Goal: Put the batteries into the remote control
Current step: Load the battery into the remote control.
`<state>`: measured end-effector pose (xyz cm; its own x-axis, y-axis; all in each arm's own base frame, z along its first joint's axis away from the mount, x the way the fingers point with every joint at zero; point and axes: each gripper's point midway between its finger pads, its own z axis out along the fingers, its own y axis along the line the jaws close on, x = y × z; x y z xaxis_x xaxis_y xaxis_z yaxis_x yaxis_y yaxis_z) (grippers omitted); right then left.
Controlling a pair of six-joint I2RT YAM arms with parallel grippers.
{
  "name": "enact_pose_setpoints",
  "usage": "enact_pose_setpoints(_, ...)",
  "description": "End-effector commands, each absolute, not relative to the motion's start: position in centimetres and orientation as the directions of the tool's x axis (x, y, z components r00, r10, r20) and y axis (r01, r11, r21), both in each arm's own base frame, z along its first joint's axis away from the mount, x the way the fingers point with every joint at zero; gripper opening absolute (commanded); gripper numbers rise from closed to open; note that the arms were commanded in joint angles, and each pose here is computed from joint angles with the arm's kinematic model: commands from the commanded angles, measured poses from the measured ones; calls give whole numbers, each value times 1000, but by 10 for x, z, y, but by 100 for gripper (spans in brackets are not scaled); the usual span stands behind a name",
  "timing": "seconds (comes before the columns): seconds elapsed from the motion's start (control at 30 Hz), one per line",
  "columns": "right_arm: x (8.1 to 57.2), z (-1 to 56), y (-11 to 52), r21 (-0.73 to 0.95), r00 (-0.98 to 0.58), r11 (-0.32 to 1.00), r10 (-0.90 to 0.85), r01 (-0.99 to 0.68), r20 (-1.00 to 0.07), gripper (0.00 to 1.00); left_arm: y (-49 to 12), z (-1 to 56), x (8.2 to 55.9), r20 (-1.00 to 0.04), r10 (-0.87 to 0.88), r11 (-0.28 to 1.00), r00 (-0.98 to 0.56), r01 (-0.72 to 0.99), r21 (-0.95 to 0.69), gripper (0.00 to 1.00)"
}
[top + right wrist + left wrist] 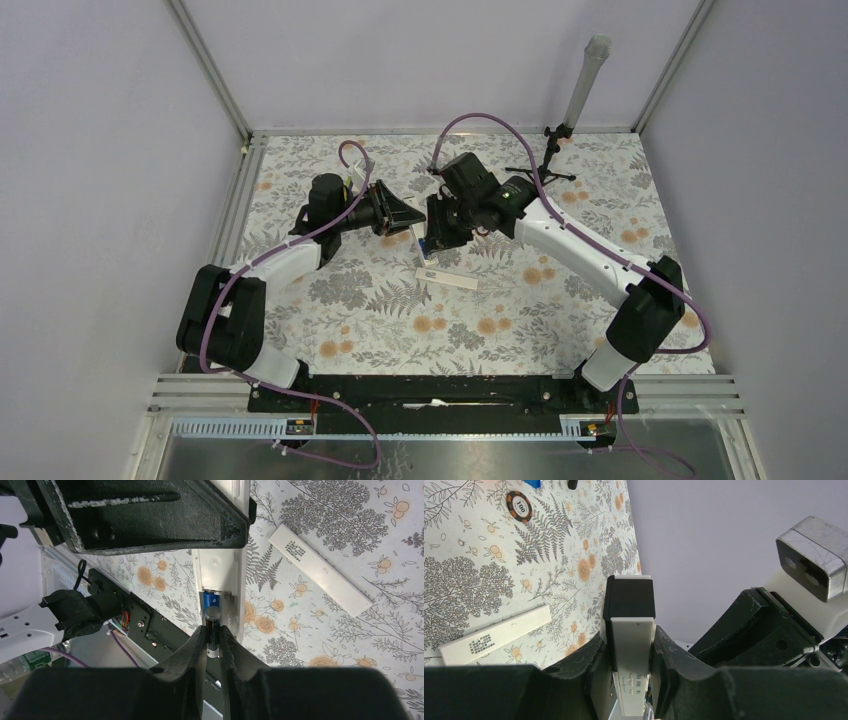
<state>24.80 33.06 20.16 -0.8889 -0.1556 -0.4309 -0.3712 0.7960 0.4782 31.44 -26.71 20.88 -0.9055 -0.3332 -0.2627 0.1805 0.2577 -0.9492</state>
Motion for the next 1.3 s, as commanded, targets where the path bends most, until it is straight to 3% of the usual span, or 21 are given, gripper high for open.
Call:
enact_pose_setpoints(0.0, 243, 205, 327, 445, -870, 789, -217, -423, -442, 20, -272, 233, 316, -327, -317, 217, -890, 268, -939, 17)
enact_pose_setpoints(0.73, 242, 201, 329, 426, -850, 767, -284, -479, -444, 26, -274, 239, 313, -319, -301, 196, -899, 270, -943, 17)
enact_pose_setpoints(1.27, 252, 234, 330, 437, -842, 781, -201, -446, -500, 54, -275, 240, 315, -303, -298, 187, -905, 256, -948, 17)
